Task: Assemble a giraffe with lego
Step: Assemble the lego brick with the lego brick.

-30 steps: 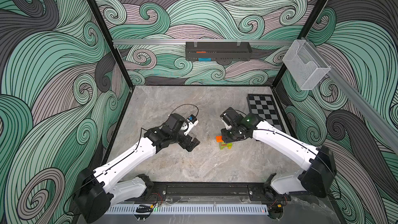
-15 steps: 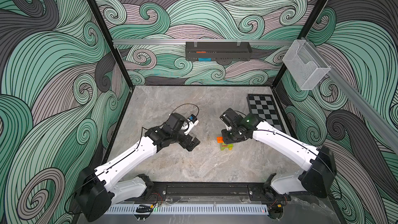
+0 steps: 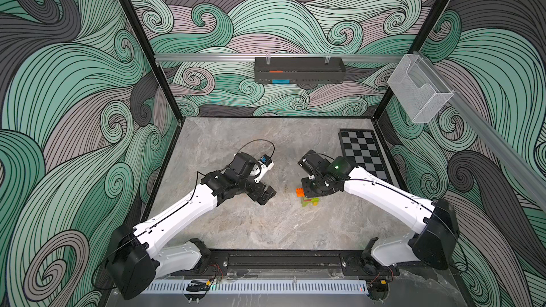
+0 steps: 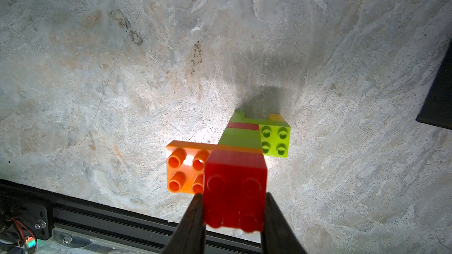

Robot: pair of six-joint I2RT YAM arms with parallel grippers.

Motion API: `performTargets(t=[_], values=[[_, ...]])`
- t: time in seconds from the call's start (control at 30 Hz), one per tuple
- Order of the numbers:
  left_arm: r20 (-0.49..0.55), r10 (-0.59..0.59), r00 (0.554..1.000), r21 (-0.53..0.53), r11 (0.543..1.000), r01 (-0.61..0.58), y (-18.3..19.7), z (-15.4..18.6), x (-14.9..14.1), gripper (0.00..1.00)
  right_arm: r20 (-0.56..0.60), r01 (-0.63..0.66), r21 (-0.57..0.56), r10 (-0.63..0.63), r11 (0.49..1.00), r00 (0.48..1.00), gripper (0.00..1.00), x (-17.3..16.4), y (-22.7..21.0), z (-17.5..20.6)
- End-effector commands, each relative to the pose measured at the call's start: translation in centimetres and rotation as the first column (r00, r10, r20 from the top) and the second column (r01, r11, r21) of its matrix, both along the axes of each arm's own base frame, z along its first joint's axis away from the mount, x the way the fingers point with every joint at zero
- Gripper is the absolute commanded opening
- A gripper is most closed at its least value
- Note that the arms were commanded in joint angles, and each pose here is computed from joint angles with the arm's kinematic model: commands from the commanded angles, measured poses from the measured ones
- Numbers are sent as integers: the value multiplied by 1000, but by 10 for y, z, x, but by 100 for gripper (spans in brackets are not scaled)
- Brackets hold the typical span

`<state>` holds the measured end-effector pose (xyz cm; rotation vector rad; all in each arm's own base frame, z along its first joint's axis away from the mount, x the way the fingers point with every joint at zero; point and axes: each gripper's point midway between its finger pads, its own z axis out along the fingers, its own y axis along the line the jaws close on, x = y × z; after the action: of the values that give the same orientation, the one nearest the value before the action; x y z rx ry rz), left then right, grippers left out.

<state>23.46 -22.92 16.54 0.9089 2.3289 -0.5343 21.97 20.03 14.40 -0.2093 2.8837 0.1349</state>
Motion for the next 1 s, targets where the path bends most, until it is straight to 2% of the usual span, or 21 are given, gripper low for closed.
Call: performTargets(t=[0.0,0.2,0.4,0.77,0.97], values=[[7,4,1000,-33,999,-4,-4,12,4,98,-35,-18,-6,18,1000,999,15,-9,0,3],[3,7,1000,-34,999,-6,-4,11,4,98,-20,-98,-11,98,995,995,15,-9,1,7],[-3,8,1000,-32,999,-8,-4,7,4,98,15,-123,5,123,992,992,15,-7,1,18],[-6,12,1000,-35,999,-12,-3,7,4,98,-57,-116,8,117,993,992,15,-15,4,-8],[-8,11,1000,-34,999,-12,-3,5,4,98,-89,-87,-52,82,995,993,15,-18,-8,-26]])
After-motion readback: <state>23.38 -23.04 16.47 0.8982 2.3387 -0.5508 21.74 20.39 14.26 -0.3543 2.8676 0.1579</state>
